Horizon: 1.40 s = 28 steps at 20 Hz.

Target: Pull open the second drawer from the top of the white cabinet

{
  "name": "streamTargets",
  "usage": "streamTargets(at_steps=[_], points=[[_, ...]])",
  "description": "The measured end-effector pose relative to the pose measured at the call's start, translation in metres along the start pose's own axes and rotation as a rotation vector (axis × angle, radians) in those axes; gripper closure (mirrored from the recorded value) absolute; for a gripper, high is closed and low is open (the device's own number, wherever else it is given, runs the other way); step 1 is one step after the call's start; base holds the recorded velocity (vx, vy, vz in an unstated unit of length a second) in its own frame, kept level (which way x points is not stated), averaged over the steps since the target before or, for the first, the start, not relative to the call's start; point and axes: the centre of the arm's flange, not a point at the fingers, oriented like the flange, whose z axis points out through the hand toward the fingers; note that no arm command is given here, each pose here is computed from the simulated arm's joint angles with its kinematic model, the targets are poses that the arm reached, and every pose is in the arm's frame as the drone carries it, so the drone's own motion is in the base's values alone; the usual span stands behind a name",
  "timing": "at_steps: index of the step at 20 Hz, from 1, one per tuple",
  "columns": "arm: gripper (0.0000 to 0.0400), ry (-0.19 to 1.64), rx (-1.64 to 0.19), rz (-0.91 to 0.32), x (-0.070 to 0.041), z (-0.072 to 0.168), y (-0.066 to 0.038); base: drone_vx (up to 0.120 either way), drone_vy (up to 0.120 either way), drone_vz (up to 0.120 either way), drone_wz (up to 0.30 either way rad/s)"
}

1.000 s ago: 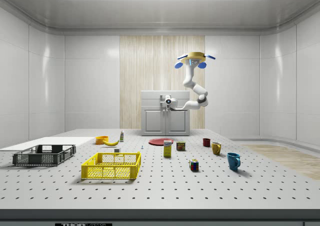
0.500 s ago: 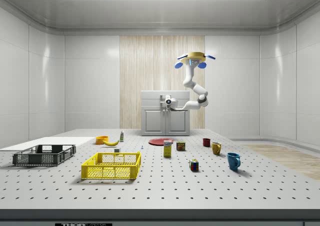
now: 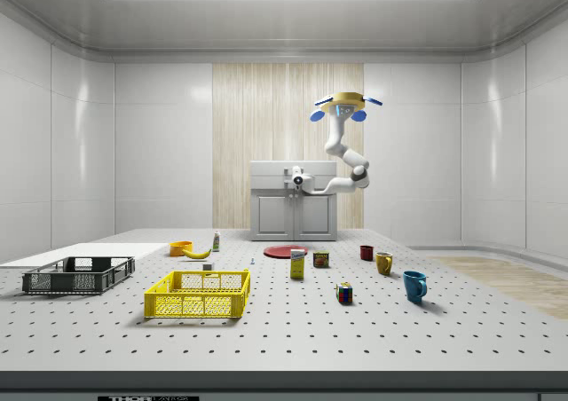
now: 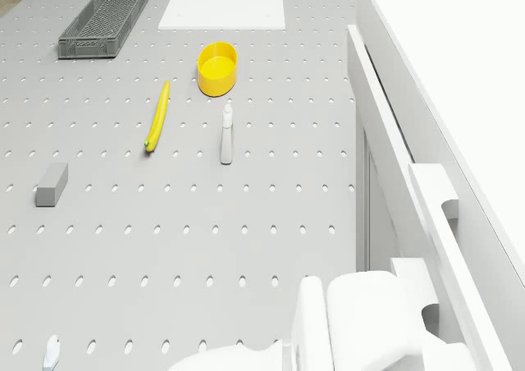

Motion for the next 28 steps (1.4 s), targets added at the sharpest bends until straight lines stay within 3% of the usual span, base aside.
streamTargets(at_steps=[1, 2, 6, 7, 12, 13, 15, 18, 22, 28], points=[[0.0083, -0.013, 0.011, 0.019, -0.011, 0.000, -0.006, 0.000, 0.000, 0.000, 0.000], [0.0122, -0.017, 0.018, 0.015, -0.012, 0.003, -0.005, 0.000, 0.000, 0.000, 0.000], [0.0217, -0.021, 0.032, 0.000, -0.013, 0.011, -0.004, 0.000, 0.000, 0.000, 0.000], [0.0223, -0.022, 0.034, -0.004, -0.014, 0.011, -0.004, 0.000, 0.000, 0.000, 0.000], [0.0224, -0.022, 0.034, -0.023, -0.015, 0.004, -0.002, 0.000, 0.000, 0.000, 0.000], [0.0135, -0.010, 0.022, -0.036, -0.008, 0.004, 0.001, 0.000, 0.000, 0.000, 0.000], [0.0202, -0.011, 0.024, -0.007, -0.015, 0.000, -0.002, 0.000, 0.000, 0.000, 0.000], [0.0254, -0.022, 0.037, -0.011, -0.017, 0.000, -0.004, 0.000, 0.000, 0.000, 0.000], [0.0163, -0.031, 0.046, -0.014, -0.019, 0.000, -0.005, 0.000, 0.000, 0.000, 0.000], [0.0114, -0.036, 0.051, -0.016, -0.020, 0.000, -0.005, 0.000, 0.000, 0.000, 0.000]])
